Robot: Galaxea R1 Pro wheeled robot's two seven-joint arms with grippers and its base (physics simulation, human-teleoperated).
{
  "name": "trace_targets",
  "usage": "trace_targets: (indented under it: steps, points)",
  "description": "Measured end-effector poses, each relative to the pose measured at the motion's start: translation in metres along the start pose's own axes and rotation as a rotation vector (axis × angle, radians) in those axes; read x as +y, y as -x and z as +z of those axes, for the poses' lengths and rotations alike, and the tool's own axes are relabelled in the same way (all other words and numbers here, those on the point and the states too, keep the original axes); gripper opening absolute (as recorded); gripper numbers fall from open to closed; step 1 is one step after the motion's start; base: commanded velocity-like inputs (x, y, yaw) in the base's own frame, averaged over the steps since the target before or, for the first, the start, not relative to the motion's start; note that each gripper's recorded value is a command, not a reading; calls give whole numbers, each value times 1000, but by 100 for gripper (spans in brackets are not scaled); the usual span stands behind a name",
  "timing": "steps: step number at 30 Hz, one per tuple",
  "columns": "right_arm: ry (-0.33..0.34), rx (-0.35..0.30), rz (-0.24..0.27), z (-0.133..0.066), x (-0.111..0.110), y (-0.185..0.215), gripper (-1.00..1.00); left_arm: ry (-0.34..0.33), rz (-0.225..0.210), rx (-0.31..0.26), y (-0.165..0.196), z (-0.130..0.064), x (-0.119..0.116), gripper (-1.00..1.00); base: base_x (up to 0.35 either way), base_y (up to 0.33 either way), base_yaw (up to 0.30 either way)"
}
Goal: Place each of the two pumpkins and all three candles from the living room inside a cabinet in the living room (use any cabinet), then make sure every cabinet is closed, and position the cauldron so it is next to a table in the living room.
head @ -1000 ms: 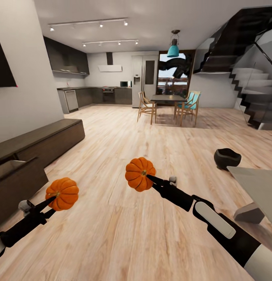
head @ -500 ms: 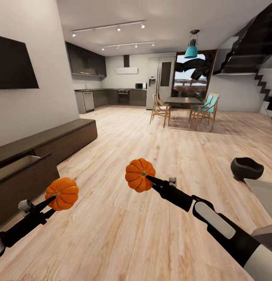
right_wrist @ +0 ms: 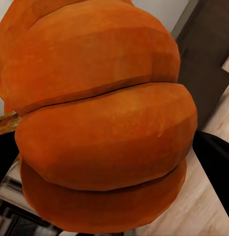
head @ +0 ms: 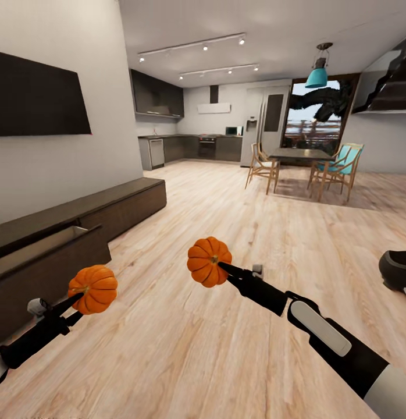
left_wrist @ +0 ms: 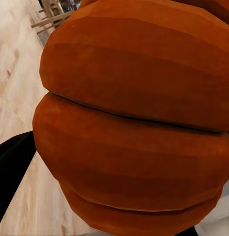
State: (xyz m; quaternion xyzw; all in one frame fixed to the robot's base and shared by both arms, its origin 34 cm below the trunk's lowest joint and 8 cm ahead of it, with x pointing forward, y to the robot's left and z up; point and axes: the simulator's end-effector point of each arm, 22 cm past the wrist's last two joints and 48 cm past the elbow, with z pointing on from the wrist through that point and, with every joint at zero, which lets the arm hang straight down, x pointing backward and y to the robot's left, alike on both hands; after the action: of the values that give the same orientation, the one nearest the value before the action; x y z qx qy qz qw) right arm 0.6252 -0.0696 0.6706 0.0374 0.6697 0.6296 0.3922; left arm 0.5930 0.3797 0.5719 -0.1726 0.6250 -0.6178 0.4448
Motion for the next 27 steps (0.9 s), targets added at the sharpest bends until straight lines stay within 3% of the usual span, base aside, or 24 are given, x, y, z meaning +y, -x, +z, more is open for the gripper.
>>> trace_targets:
  steps: [19, 27]
  points:
    - [-1, 0, -16, -1, 6, 1, -100, -9, 10, 0, 1, 0, -7, -100, 9, 3, 263]
    - [-48, -2, -20, -1, -1, 2, -100, -18, 13, -5, 3, 1, -11, -100, 201, -131, 265]
